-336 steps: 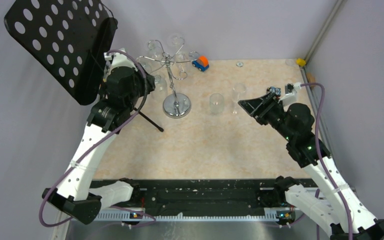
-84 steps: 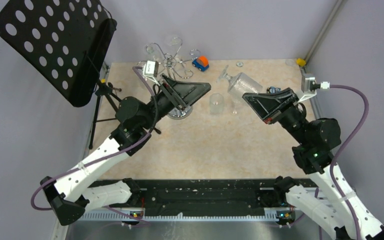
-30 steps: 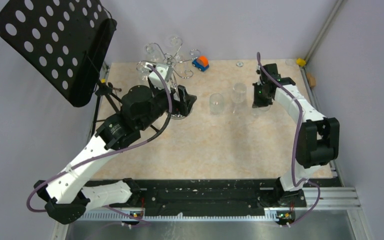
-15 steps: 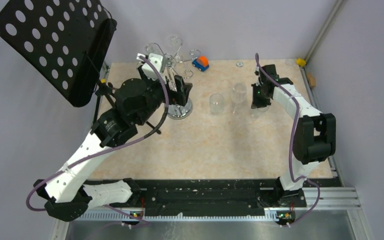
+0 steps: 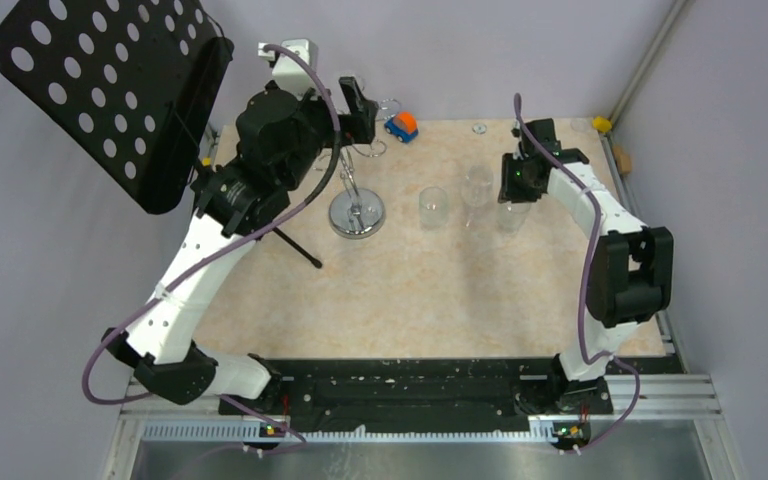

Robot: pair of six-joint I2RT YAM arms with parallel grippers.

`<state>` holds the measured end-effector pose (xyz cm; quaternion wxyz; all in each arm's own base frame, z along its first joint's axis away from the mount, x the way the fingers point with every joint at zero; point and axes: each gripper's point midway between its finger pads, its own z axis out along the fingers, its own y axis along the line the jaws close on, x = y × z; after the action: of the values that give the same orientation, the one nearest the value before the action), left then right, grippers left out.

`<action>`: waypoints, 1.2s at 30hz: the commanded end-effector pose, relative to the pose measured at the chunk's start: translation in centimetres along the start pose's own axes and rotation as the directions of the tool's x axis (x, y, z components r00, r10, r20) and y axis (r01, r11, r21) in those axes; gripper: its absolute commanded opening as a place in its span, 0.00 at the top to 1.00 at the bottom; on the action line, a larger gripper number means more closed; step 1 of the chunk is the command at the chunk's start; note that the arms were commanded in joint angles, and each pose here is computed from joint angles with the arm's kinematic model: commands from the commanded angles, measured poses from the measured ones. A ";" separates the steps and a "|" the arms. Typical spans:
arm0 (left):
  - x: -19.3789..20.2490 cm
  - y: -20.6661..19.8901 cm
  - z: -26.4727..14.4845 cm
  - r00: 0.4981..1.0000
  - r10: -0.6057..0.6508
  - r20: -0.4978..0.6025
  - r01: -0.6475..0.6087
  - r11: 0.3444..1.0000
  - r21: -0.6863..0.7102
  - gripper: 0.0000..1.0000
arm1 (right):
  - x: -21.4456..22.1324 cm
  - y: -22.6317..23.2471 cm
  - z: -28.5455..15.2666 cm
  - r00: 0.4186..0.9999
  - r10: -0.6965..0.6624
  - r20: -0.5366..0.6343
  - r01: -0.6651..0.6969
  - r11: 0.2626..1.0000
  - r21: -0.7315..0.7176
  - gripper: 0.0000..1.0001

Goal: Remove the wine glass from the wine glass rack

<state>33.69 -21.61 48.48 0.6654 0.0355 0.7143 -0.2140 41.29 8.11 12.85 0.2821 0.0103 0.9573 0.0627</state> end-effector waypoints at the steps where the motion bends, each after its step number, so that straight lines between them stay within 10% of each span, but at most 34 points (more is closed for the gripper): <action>1: -0.7 1.8 1.5 0.991 -0.135 -0.024 0.135 0.991 0.001 0.05 | -4.5 0.6 -3.7 0.986 0.033 0.166 -0.029 0.999 -0.026 0.65; 16: 1.5 10.4 5.8 0.976 -0.217 -0.015 0.200 0.924 -0.325 0.29 | -4.7 2.9 -13.5 0.910 0.159 0.384 -0.084 0.975 -0.204 0.60; 36: 3.7 17.2 -1.8 0.974 -0.225 -0.009 0.183 0.813 -0.552 0.23 | -2.4 3.2 -14.9 0.905 0.167 0.391 -0.075 0.968 -0.241 0.60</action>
<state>36.83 -6.84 42.01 0.6138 -0.2141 0.7565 -0.0719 35.41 9.42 25.69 0.4509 0.0504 0.8745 0.1712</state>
